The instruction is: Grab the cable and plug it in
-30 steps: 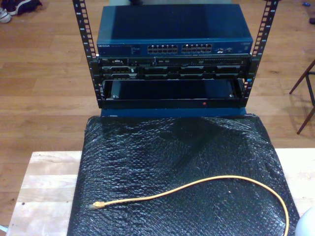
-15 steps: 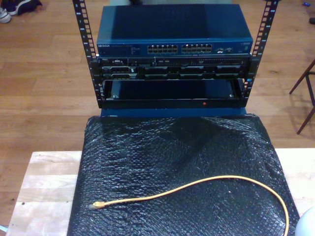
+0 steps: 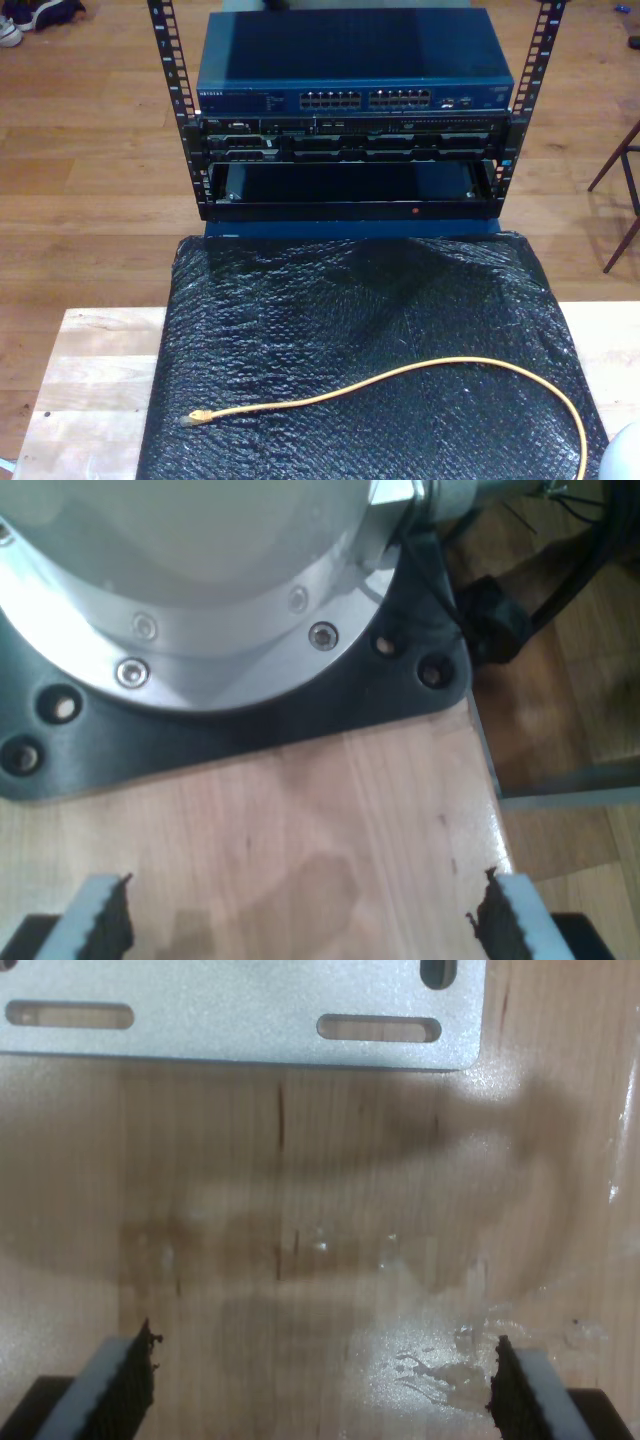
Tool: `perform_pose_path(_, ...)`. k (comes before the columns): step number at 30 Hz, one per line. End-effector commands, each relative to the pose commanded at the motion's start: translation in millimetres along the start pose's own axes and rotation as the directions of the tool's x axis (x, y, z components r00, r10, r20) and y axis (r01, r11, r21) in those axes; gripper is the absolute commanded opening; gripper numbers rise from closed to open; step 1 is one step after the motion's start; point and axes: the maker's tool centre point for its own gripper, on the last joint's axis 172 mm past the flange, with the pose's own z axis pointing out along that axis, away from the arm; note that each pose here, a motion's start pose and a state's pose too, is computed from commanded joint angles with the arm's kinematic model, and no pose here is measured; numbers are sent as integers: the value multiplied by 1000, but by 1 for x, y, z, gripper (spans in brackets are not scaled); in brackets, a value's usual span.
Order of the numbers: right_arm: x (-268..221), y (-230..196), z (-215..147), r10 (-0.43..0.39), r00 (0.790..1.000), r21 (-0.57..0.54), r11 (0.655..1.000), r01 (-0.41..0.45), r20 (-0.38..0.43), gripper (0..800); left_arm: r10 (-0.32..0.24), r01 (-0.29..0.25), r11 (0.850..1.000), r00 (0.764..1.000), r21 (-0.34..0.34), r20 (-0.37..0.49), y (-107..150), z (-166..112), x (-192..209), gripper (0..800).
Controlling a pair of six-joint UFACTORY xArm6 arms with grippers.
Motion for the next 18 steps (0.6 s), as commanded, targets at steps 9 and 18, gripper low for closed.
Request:
perform_pose_path(9, -1, 0, -1, -1, 1000, 1, 1000, 1, 2, 800, 0, 0, 1000, 1000, 0, -2, 0, 0, 0, 800)
perform_pose_path(18, -3, 0, -6, 1, 1000, 1, 1000, -1, 0, 798, -6, 6, 1000, 1000, 0, 1, 1, -4, 0, 800)
